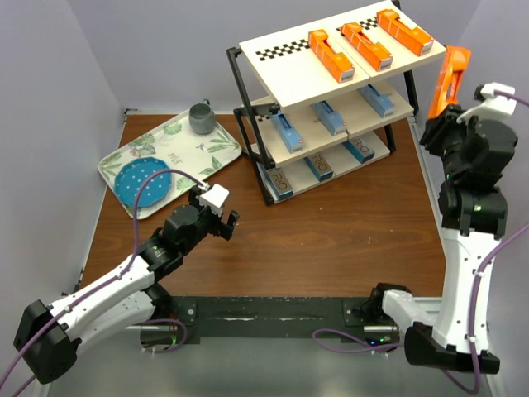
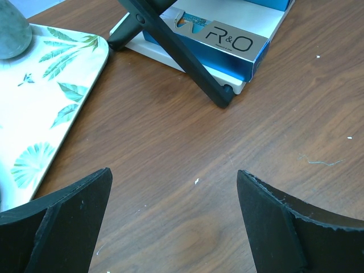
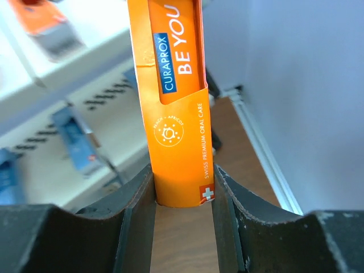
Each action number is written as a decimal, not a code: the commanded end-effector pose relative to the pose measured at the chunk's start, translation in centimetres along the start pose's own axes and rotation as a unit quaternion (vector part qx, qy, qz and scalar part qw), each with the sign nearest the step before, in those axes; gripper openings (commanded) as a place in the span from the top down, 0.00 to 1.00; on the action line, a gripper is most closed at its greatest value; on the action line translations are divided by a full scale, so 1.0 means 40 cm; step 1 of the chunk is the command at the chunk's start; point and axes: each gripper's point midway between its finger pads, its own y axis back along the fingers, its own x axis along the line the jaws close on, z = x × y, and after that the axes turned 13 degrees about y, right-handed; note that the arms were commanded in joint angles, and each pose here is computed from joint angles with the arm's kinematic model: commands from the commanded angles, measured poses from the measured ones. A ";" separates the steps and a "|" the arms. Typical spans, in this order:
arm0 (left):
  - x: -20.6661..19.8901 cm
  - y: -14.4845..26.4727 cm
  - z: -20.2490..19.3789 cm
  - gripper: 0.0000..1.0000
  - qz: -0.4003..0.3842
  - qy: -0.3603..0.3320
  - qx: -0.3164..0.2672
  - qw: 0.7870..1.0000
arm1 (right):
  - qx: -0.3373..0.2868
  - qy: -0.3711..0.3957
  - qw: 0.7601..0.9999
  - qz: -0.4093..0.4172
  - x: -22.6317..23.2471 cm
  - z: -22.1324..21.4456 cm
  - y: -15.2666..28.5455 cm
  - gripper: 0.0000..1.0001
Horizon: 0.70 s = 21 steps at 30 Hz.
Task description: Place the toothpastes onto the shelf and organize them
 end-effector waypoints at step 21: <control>-0.016 0.001 0.071 0.04 -0.010 0.012 -0.037 0.999 | -0.100 -0.015 0.911 0.400 0.525 0.335 0.110 0.75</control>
